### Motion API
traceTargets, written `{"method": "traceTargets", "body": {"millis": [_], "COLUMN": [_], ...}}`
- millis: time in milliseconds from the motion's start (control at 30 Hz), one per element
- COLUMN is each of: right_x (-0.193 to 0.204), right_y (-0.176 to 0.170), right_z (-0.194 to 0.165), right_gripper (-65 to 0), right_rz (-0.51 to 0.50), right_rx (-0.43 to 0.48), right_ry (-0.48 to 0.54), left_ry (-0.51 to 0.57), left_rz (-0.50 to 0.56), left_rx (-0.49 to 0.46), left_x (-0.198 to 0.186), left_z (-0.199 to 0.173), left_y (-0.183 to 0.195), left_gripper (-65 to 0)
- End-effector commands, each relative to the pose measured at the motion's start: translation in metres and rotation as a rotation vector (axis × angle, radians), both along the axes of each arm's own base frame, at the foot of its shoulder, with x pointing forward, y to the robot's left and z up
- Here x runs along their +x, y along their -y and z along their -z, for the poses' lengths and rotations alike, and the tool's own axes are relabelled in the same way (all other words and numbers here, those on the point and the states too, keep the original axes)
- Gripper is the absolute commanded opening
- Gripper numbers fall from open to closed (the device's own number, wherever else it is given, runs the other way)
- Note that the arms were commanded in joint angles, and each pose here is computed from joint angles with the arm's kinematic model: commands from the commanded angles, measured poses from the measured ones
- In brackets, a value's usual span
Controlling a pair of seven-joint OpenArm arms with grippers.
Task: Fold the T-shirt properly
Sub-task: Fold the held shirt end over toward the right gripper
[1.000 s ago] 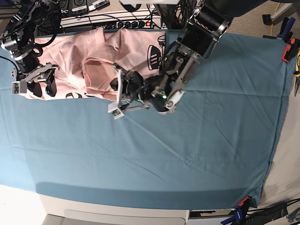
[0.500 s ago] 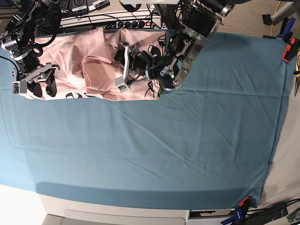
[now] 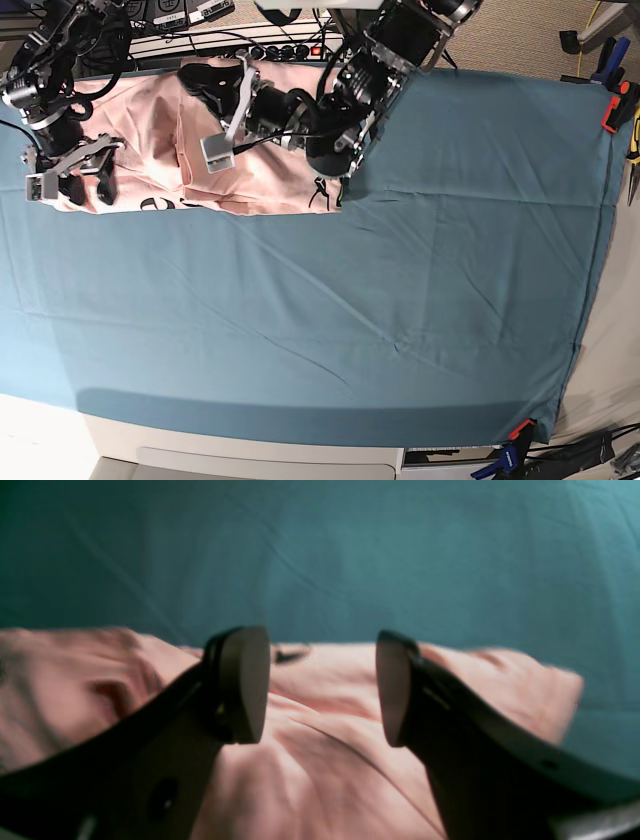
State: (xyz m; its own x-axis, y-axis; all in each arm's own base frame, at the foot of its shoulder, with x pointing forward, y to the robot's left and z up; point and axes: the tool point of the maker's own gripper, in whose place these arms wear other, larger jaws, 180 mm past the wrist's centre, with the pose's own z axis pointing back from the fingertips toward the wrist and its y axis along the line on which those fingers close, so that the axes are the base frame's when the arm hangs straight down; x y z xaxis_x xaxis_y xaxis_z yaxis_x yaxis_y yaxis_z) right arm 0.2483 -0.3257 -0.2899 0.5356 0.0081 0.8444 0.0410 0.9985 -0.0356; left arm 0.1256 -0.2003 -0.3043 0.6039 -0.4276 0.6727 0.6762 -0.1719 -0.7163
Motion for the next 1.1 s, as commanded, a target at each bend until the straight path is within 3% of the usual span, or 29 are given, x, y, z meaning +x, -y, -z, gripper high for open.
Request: {"method": "traceTargets", "body": {"millis": [0,133,200,267,433,533,600,733,967,1067], "right_x": [0.007,0.003,0.002,0.001,-0.005,-0.008,-0.012,-0.021,-0.033,-0.029], "right_y": [0.021,0.086,0.115,0.139,0.166,0.155,0.15,0.14,0.08,0.055], "right_z": [-0.021,-0.016,-0.014,-0.009,0.012,0.017,0.017,0.036,0.087,0.095], "right_gripper": [-31.2,-30.8,-23.9,-18.4,-17.8,-17.8,-17.8,-17.8,-17.9,-19.0], "right_rz": [0.043,0.191,0.245,0.29,0.335,0.26,0.219,0.187,0.039,-0.023], "right_rx": [-0.059,-0.075,-0.009,0.071,0.34,0.506,0.57,0.636,0.704,0.752], "right_ry": [0.052,-0.028,-0.026,-0.028,-0.099,-0.147,-0.165,-0.249,-0.482,-0.5], "left_ry": [0.03,0.047,0.053,0.065,0.107,0.106,0.105,0.105,0.105,0.106], "left_rz": [0.0,-0.009,-0.01,-0.017,-0.051,-0.052,-0.057,-0.058,-0.058,-0.056], "left_rx": [-0.061,-0.047,-0.039,-0.024,0.015,0.013,0.008,0.008,0.007,0.009], "left_x": [0.006,0.01,0.01,0.012,0.019,0.019,0.02,0.02,0.02,0.02], "left_z": [-0.02,-0.017,-0.016,-0.012,-0.004,-0.004,-0.005,-0.005,-0.005,-0.005], "left_y": [0.009,0.009,0.009,0.009,0.01,0.01,0.011,0.011,0.011,0.01], "left_gripper": [-64.1,-47.5,-42.2,-40.0,-40.0,-40.0,-40.0,-40.0,-40.0,-40.0]}}
